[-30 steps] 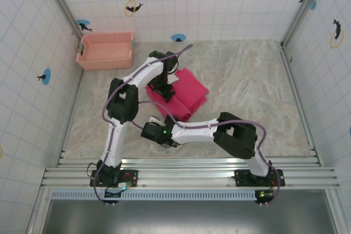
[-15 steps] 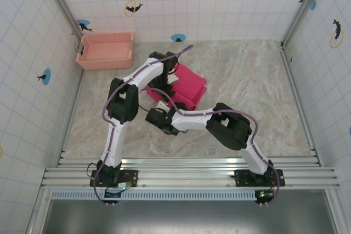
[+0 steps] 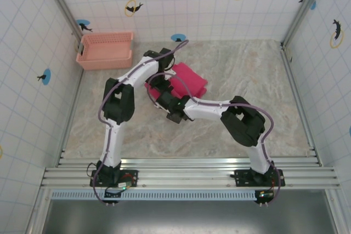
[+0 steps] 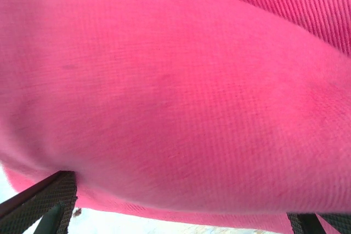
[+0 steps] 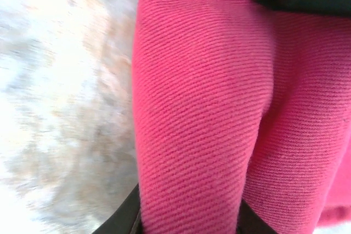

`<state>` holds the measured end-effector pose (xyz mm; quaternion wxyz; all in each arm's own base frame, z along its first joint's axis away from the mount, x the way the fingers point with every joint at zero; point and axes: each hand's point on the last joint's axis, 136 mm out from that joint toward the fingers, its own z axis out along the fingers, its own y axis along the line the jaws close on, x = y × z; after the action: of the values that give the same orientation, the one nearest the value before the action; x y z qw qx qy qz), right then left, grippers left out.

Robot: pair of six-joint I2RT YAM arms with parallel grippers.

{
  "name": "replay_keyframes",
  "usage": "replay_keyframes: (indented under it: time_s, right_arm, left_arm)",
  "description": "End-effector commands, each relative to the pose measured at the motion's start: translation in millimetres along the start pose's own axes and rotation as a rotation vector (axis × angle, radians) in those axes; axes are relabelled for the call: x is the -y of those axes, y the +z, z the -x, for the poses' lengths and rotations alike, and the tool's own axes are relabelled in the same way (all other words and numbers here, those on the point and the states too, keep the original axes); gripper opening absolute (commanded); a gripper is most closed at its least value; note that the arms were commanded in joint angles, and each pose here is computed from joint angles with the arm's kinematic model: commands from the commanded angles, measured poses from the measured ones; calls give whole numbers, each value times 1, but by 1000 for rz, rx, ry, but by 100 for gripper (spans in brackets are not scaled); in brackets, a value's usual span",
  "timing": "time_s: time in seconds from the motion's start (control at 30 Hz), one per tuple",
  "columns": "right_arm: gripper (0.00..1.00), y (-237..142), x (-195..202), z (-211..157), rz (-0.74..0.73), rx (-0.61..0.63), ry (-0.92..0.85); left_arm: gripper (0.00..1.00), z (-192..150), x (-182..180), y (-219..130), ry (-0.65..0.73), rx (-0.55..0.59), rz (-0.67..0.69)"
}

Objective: Roll up the long pants

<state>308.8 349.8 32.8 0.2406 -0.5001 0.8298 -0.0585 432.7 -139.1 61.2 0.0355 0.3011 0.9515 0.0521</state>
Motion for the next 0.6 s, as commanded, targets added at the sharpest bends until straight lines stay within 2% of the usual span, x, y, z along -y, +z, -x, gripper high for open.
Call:
replay_keyframes:
  time_s: [0.0,0.1,0.17,0.27,0.43,0.57]
  right_arm:
    - [24,-18,-65,-23,448,-32,80]
    - [24,-40,-73,-6,614,47,202]
    - [24,-51,-75,5,738,106,323]
    - [24,-63,-67,28,904,240,497]
    - [24,-88,-58,60,1104,346,625]
    - [24,-100,-29,90,1217,474,815]
  left_arm:
    - [97,-32,-51,-44,-81,7,84]
    - [97,-36,-71,-72,-149,91,74]
    - [97,-38,-74,-82,-153,105,91]
    - [98,-44,-71,-83,-151,103,89]
    - [97,-49,-63,-75,-149,106,60]
    - [97,-48,-57,-77,-142,114,42]
